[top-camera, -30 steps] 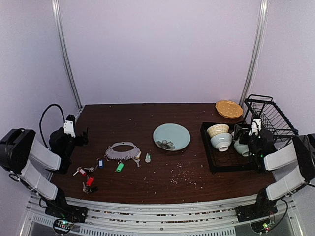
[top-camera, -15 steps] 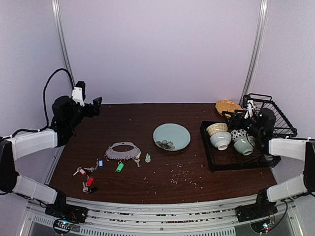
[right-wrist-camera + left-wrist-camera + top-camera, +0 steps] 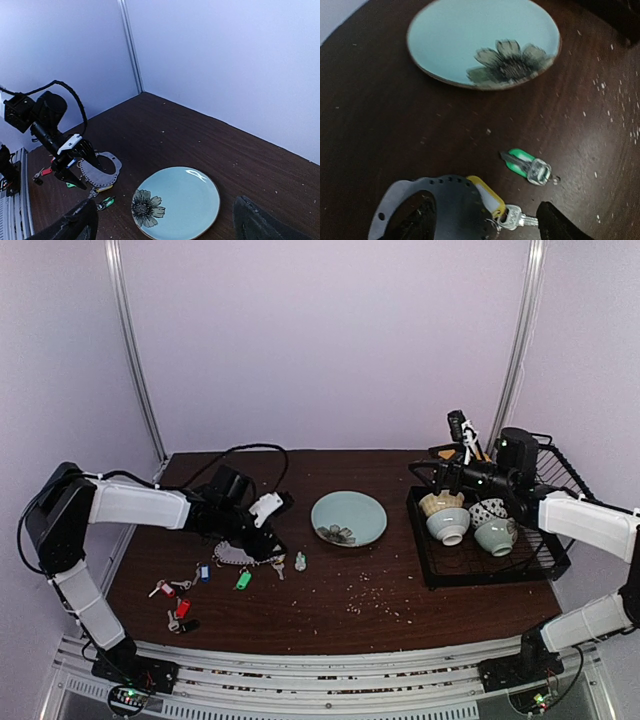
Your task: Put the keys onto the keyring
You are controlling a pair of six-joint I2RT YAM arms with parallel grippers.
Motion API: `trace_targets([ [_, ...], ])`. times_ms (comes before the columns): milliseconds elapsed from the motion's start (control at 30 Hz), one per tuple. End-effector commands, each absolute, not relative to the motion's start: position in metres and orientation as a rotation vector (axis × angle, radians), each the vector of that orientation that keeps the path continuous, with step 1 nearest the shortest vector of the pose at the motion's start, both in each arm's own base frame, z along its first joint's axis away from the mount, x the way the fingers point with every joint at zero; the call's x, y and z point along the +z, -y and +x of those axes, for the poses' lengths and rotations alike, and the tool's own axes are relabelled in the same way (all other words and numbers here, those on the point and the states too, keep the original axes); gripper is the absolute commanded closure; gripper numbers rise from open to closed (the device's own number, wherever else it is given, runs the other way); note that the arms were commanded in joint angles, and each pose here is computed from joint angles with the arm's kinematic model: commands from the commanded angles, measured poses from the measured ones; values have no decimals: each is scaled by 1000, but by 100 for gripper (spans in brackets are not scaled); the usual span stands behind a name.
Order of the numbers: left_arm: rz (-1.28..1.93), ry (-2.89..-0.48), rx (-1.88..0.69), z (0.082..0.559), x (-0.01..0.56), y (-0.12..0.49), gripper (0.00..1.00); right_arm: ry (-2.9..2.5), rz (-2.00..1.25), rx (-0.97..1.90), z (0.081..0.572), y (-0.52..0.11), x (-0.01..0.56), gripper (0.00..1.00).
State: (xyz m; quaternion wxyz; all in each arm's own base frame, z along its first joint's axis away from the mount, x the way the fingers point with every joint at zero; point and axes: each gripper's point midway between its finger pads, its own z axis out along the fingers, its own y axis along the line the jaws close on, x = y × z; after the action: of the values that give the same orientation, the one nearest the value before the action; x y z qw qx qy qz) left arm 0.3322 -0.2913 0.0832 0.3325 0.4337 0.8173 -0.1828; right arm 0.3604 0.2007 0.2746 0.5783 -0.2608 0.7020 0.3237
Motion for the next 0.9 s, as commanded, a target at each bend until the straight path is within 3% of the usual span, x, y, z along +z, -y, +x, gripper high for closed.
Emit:
trace_targets([
  [0,1527,-2064,-387,303,61,286,27,-1650,-757,786,341,-235,272,5],
  [200,1623,-1978,-232,322,51,277,28,-1655,-816,817,327,-258,262,4],
  [267,1622,-2002,-224,326,44,270,36,-1653,-819,814,326,-261,259,4],
  [367,1600,-2055,-238,334,35,261,56,-1666,-816,810,327,-262,255,4],
  [400,1599,-2066,-241,334,33,260,57,-1670,-821,812,327,-263,254,4],
  [700,1665,-2039,-373,306,30,262,65,-1679,-851,762,323,-261,251,1],
  [867,1676,-2094,-403,300,31,259,58,-1667,-861,762,325,-263,253,0],
])
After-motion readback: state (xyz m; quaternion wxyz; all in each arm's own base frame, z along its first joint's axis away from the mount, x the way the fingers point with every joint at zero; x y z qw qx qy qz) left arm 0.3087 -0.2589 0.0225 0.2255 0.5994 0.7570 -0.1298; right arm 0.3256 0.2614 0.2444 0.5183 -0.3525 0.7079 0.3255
